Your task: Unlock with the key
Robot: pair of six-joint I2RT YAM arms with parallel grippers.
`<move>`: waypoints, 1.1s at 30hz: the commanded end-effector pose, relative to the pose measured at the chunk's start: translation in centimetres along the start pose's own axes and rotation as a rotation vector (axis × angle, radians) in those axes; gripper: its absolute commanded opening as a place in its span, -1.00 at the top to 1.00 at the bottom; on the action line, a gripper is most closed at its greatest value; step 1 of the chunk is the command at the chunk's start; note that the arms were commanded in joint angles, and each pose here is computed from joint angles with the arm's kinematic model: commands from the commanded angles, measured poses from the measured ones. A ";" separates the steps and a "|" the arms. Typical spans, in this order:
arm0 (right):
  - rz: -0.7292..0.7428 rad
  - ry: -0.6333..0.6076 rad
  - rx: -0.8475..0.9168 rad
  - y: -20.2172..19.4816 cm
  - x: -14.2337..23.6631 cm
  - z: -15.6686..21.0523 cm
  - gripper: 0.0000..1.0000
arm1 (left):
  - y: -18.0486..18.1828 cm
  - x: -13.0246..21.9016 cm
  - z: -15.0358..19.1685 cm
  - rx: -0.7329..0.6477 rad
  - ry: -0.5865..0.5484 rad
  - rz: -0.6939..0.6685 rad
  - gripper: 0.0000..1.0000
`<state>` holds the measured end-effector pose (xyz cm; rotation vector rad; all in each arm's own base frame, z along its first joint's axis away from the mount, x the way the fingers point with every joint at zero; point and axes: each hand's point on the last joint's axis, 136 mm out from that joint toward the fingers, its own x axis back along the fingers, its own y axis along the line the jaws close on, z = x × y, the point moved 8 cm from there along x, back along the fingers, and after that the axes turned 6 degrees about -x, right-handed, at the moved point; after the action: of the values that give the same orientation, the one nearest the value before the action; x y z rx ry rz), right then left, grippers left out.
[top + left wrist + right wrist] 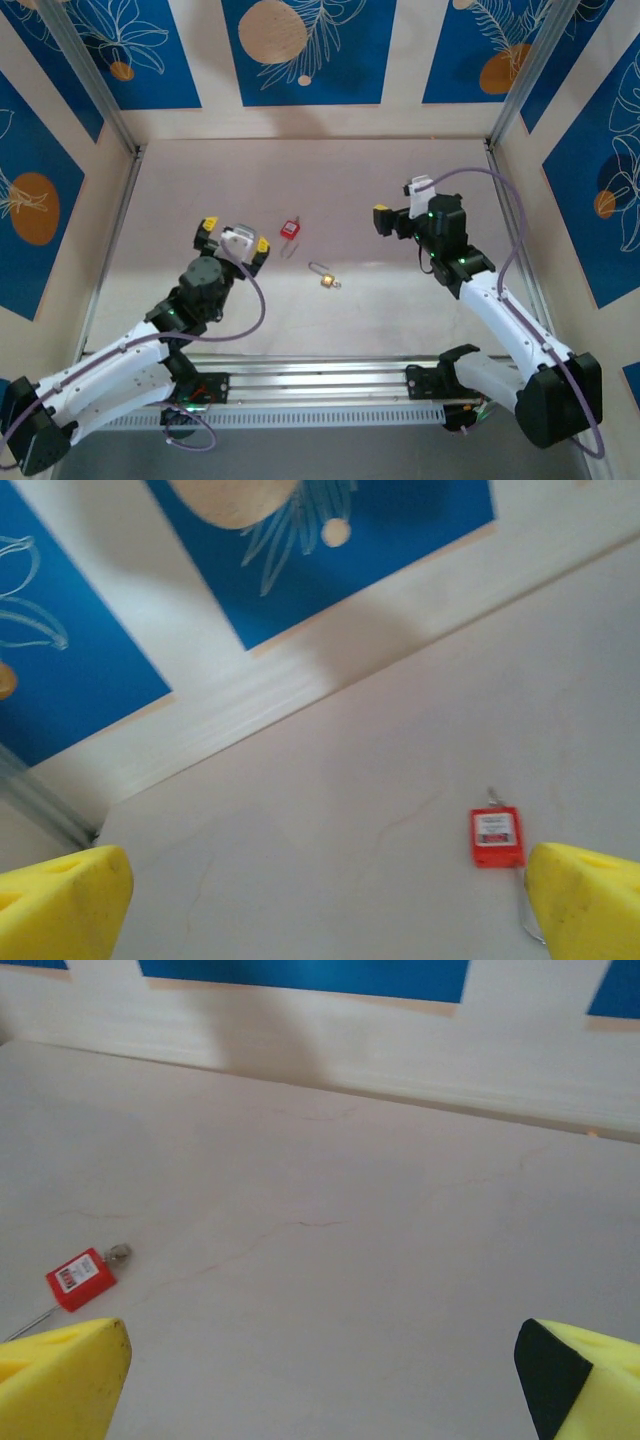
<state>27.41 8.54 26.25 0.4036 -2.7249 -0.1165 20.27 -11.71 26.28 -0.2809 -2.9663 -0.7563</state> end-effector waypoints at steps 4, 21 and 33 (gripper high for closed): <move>-0.129 -0.056 0.001 -1.6 -0.3 1.8 -0.98 | 2.2 -2.4 3.5 0.105 0.003 -0.033 -1.00; -0.097 -0.098 0.020 -4.9 -1.8 6.6 -0.98 | 2.9 -8.3 15.1 0.233 0.115 -0.150 -1.00; -0.048 -0.112 0.005 -6.5 -3.2 9.9 -0.98 | 2.4 -9.7 16.5 0.230 0.163 -0.137 -1.00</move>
<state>27.91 3.55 14.75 0.4550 -2.7507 -0.1639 29.13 -3.41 10.68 -0.0146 -2.8491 -0.4522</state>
